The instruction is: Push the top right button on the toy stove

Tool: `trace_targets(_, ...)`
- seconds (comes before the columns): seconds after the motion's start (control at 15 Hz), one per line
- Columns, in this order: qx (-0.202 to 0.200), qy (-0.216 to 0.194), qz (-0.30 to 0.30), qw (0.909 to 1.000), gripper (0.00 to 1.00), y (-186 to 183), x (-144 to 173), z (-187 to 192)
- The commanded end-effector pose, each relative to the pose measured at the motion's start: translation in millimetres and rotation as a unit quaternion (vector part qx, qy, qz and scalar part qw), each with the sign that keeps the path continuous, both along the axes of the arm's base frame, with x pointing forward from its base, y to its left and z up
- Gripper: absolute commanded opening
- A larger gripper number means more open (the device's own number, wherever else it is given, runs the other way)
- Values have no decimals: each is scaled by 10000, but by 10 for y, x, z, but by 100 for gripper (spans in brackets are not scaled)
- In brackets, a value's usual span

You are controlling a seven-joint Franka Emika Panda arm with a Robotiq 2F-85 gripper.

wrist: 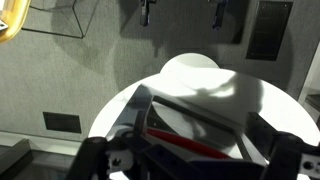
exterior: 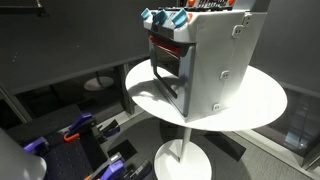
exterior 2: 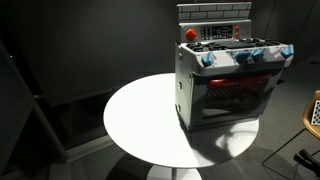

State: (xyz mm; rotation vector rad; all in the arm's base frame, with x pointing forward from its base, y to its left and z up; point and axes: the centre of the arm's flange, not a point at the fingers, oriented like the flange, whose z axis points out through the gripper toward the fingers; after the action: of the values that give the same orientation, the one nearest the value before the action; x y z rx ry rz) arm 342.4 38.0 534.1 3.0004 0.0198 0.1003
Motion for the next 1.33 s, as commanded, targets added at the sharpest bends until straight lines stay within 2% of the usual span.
trace_targets(0.0, 180, -500, 279, 9982, 100, -66, 357, 275)
trace_targets(0.2, 354, -919, 533, 9937, 100, -143, 584, 387)
trace_targets(0.4, 552, -1160, 775, 9887, 100, -248, 804, 395)
trace_targets(0.87, 1366, -1272, 1467, 9714, 100, -547, 1197, 364)
trace_targets(1.13, 1372, -1316, 1709, 9668, 100, -639, 1296, 416)
trace_targets(1.27, 1291, -1346, 1567, 9699, 100, -607, 1212, 317)
